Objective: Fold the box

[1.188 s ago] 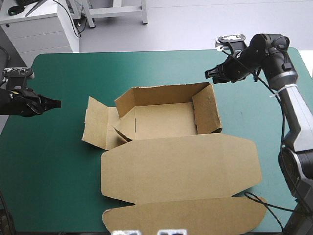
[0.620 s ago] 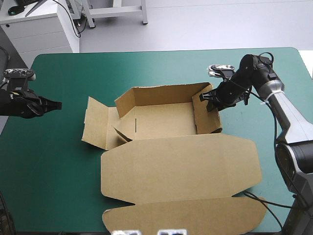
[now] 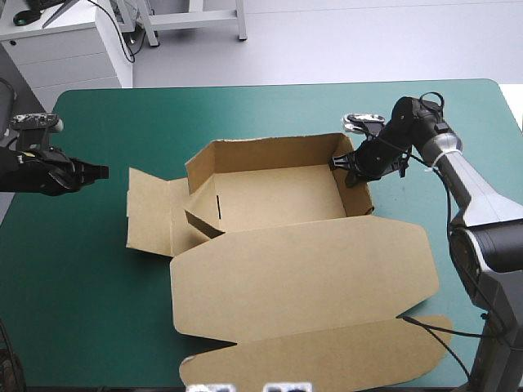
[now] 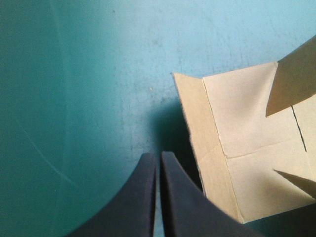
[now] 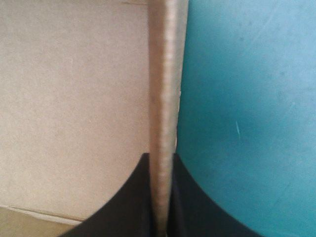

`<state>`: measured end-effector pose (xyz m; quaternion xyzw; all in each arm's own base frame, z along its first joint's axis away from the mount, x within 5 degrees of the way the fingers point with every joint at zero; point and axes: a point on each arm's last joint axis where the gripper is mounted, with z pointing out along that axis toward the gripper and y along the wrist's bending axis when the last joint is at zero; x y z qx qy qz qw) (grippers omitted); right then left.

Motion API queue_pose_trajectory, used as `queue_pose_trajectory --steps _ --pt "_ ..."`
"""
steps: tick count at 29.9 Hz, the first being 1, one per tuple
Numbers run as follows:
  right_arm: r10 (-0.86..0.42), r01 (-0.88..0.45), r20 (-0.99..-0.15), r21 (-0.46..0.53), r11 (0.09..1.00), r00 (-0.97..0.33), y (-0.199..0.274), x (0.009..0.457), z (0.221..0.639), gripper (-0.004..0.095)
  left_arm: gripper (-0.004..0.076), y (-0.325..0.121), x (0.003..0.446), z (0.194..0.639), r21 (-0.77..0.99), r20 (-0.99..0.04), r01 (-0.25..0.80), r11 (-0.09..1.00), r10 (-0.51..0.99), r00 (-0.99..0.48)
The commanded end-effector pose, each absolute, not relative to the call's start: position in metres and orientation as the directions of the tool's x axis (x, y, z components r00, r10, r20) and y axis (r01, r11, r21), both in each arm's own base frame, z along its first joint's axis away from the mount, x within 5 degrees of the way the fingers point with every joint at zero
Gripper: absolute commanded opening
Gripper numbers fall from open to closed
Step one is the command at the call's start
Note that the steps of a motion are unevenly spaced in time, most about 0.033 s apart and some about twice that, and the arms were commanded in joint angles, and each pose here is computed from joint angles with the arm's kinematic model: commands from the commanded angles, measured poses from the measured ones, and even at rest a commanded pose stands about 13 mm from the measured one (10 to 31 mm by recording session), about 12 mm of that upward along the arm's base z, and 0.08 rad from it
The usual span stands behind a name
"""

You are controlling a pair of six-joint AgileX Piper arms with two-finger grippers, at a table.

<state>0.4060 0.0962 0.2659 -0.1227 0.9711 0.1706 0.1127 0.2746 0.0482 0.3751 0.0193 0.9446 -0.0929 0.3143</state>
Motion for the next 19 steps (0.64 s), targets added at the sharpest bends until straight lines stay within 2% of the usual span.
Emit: queue_pose_trajectory --steps 1,5,9,12,15,19 --pt "-0.138 -0.305 -0.451 0.323 0.896 -0.882 0.092 0.394 0.328 -0.0019 0.0008 0.048 0.275 0.398 -0.180 -0.706 0.050 0.982 -0.094 -0.702" --pt "-0.069 -0.271 -0.512 0.332 0.904 -0.856 0.064 0.386 0.355 -0.0019 0.0008 0.052 0.283 0.398 -0.211 -0.731 -0.003 0.978 -0.160 -0.664" --pt "0.021 -0.265 -0.544 0.442 0.857 -0.839 0.029 0.372 0.381 -0.0019 0.0008 0.051 0.295 0.390 -0.283 -0.715 0.000 0.959 -0.211 -0.667" --pt "0.081 -0.263 -0.578 0.486 0.834 -0.812 0.004 0.358 0.401 -0.0019 0.0008 0.048 0.307 0.382 -0.375 -0.689 0.010 0.927 -0.271 -0.672" --pt "0.130 -0.242 -0.622 0.476 0.845 -0.772 -0.018 0.342 0.420 -0.0019 0.0008 0.039 0.317 0.379 -0.497 -0.666 0.088 0.863 -0.315 -0.677" --pt "0.123 -0.260 -0.681 0.432 0.864 -0.722 -0.025 0.323 0.440 -0.0019 0.0008 0.023 0.326 0.386 -0.652 -0.661 0.258 0.713 -0.368 -0.654"
